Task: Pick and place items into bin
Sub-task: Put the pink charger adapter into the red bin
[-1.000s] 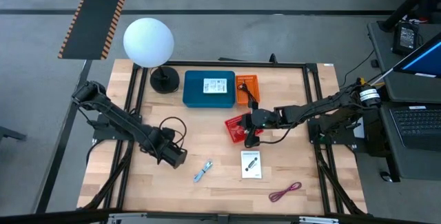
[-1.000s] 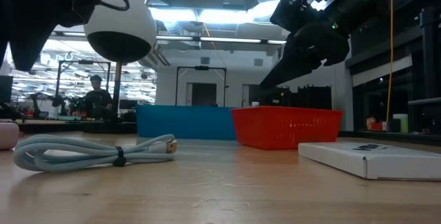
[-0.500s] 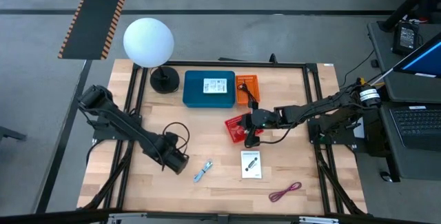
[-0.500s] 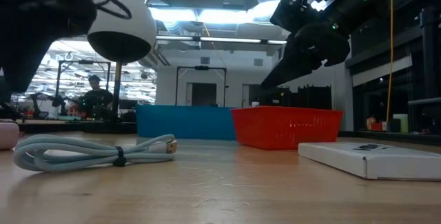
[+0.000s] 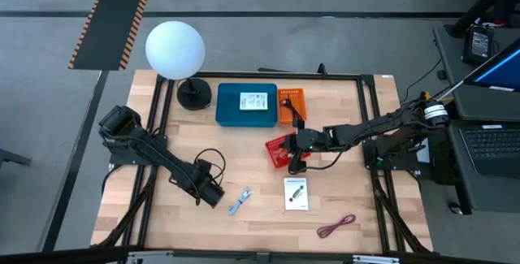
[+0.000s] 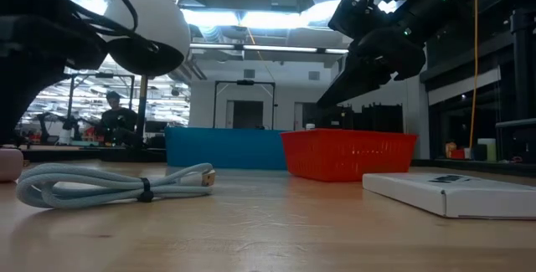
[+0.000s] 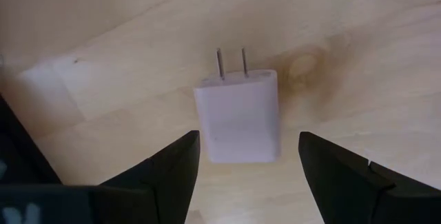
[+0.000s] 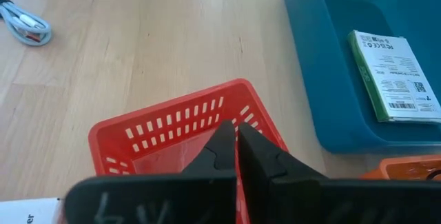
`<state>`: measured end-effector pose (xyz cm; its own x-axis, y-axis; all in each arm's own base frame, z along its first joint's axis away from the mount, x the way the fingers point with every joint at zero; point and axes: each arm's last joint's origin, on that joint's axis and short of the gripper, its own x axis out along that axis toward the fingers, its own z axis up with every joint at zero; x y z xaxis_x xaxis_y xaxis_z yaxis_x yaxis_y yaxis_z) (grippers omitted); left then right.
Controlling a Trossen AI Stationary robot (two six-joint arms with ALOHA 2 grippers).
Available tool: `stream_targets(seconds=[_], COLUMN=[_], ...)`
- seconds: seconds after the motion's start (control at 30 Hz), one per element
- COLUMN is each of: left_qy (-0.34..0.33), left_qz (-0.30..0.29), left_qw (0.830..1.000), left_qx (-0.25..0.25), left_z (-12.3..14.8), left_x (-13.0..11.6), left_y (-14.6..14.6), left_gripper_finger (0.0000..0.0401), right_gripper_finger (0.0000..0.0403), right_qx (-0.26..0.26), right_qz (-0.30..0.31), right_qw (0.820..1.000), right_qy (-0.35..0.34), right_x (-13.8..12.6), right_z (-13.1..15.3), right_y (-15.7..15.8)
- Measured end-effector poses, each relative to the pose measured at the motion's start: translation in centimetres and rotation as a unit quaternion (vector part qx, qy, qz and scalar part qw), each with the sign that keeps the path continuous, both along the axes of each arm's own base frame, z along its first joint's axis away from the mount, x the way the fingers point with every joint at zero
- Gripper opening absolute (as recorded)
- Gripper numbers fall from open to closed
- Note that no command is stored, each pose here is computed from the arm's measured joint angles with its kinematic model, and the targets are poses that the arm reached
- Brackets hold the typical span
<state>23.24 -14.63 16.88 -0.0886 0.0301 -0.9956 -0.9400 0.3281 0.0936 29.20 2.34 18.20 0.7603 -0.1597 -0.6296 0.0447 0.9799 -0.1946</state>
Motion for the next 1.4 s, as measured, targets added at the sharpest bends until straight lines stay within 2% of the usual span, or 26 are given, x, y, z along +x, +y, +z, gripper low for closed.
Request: stream_targets(seconds=[0.23,0.43,0.6,0.97,1.17,1.4], left_qy=[0.000,-0.023,-0.028,-0.031,-0.047,-0.118], left_qz=[0.002,0.003,0.002,-0.043,-0.076,-0.116], left_qw=[1.000,0.999,0.999,0.998,0.996,0.986], left_qx=[0.001,-0.024,-0.027,-0.020,-0.008,0.015], left_z=[-0.8,-2.6,-2.9,-2.9,-2.1,0.7], left_x=[-0.2,-0.5,-0.7,-0.7,-1.0,-1.4], left_y=[0.3,0.4,0.5,0.6,0.9,1.6], left_gripper_finger=[0.0242,0.0242,0.0239,0.0196,0.0193,0.0193], right_gripper_finger=[0.0000,0.0000,0.0000,0.0000,0.0000,0.0000], right_qx=[-0.001,-0.002,-0.002,-0.002,-0.002,-0.001], right_qz=[0.008,0.010,0.011,0.011,0.010,0.009], right_qw=[1.000,1.000,1.000,1.000,1.000,1.000], right_qy=[0.000,0.000,0.000,0.000,0.000,-0.003], right_x=[0.0,0.0,0.0,0.0,0.0,0.0], right_z=[0.0,0.0,0.0,0.0,0.0,0.1], right_y=[0.4,0.5,0.5,0.5,0.5,0.5])
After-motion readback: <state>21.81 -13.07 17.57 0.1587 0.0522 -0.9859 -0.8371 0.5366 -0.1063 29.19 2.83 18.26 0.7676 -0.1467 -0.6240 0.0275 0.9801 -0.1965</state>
